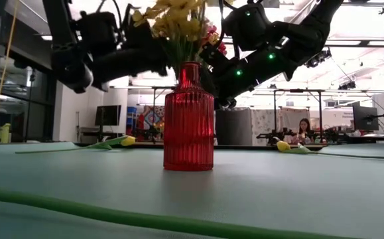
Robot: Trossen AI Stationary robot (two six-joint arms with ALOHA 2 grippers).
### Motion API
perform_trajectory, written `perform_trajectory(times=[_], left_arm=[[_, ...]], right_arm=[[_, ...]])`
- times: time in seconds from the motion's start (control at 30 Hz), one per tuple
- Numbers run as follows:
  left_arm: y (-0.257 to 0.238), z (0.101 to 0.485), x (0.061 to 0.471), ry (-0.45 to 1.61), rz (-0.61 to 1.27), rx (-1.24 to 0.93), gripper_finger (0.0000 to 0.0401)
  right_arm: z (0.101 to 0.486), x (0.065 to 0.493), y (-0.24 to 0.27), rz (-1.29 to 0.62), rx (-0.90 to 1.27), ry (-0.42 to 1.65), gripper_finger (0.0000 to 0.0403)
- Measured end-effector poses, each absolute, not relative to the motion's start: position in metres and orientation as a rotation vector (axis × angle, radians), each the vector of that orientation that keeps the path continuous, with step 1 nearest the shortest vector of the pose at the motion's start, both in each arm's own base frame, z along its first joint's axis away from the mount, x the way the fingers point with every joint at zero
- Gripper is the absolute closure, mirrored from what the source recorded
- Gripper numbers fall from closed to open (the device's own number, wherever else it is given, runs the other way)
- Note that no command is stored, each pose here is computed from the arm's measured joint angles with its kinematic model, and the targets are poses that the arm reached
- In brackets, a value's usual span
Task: Sort flowers into vase by color
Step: Put the yellow flowers into the yellow vase
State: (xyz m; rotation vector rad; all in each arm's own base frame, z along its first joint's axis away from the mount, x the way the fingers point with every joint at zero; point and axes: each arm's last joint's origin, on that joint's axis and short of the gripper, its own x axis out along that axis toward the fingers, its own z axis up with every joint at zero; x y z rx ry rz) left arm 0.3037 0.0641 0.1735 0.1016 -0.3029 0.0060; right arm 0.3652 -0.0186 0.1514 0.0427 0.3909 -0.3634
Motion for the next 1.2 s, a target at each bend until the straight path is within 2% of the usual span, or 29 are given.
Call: perform_trajectory(times=[0.33,0.63,1.2], left_arm=[[0.067,0.161,0.314,-0.271,0.034,0.076,0.04],[0.07,0.143,0.297,-0.189,0.111,0.052,0.04],[0.06,0.129,0.283,-0.119,0.096,-0.026,0.0392]], right_arm=[[0.151,0.365,-0.019,-0.365,0.04,0.393,0.0211],[0.151,0.365,-0.019,-0.363,0.04,0.393,0.0211],[0.15,0.365,-0.018,-0.355,0.041,0.4,0.0211]])
